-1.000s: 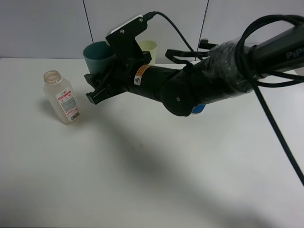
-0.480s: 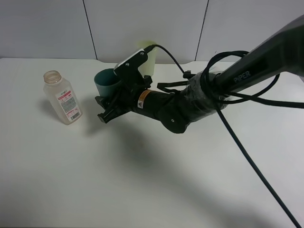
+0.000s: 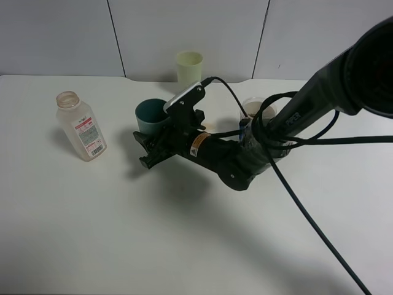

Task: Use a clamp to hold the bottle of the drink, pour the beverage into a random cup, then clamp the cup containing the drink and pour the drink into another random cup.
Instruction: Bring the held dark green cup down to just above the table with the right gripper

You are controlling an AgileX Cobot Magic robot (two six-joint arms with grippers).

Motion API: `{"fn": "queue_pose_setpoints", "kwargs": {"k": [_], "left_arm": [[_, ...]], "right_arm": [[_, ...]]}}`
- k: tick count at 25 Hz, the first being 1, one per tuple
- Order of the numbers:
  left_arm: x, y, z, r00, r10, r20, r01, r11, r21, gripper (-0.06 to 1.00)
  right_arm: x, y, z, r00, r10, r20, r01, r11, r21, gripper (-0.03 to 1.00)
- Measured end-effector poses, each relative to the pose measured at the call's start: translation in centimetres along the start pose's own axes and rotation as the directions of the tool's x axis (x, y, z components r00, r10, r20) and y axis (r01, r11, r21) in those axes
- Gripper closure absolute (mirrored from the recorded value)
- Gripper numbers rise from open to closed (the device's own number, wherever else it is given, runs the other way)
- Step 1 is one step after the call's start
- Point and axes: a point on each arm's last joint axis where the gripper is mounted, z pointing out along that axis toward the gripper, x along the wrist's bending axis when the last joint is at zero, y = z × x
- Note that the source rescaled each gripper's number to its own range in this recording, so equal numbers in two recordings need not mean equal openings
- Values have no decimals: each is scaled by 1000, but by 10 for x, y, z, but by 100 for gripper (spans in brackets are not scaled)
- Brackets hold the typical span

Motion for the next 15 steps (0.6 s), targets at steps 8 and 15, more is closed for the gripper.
{"fn": "queue_pose_setpoints", "kwargs": {"k": [8,15], "left_arm": [[0,0,0,1000,0,0,0,1000,0,-5],[0,0,0,1000,0,0,0,1000,0,-5]], "right_arm": [[2,-14,1,1000,8,-4,-8,999,31,95],[3,-25,1,1000,12,-3,-12,1000,21,95]]}}
